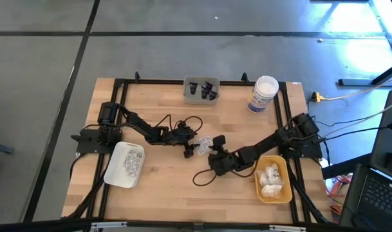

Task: Pick & Place Travel size toiletries
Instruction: Put the bandage into the white bin

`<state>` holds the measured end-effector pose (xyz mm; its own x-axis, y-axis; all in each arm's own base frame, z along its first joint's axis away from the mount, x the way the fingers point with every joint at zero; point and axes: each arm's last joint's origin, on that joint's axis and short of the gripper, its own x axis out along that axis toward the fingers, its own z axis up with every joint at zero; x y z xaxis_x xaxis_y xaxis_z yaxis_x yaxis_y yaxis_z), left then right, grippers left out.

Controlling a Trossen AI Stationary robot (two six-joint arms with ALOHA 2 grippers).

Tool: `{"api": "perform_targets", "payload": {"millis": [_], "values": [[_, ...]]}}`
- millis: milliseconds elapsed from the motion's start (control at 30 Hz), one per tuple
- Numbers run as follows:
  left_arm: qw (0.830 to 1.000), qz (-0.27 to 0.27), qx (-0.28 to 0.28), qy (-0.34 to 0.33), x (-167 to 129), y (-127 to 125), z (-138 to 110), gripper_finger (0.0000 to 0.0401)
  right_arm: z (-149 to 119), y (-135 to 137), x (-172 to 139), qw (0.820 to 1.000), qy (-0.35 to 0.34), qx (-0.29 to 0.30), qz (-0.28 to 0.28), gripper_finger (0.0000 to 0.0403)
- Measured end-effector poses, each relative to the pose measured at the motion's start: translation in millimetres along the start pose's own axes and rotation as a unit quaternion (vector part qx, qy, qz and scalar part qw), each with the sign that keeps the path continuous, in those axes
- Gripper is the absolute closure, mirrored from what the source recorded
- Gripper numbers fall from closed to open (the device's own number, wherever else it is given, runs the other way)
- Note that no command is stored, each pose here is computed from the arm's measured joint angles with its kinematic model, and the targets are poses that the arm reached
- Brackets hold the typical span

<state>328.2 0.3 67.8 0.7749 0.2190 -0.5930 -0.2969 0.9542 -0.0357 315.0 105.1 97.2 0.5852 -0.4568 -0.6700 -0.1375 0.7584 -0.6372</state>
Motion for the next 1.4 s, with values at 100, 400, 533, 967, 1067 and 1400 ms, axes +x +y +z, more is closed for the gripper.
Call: {"api": "perform_targets", "payload": {"millis": [100,400,533,967,1067,1400], "values": [[1.000,0.000,0.000,0.000,0,0,0,0.0120,-1,0,1,1.000,0.004,-0.002,-0.011,0.0213],[1.000,-0.001,0.000,0.001,0,0,0,0.0120,-2,0,2,1.000,0.009,-0.011,0.003,0.0252],[1.000,-0.001,0.000,0.001,0,0,0,0.0120,-2,1,1,1.000,0.009,-0.012,0.010,0.0256],[1.000,-0.002,0.000,0.001,0,0,0,0.0120,5,5,-3,0.998,0.005,-0.048,0.031,0.0236],[1.000,-0.003,-0.002,0.001,0,-1,0,0.0120,2,2,-1,0.998,0.017,-0.052,0.037,0.0244],[1.000,-0.006,-0.011,0.001,-1,-3,-1,0.0120,-3,-9,7,0.997,0.042,-0.057,0.010,0.0262]]}}
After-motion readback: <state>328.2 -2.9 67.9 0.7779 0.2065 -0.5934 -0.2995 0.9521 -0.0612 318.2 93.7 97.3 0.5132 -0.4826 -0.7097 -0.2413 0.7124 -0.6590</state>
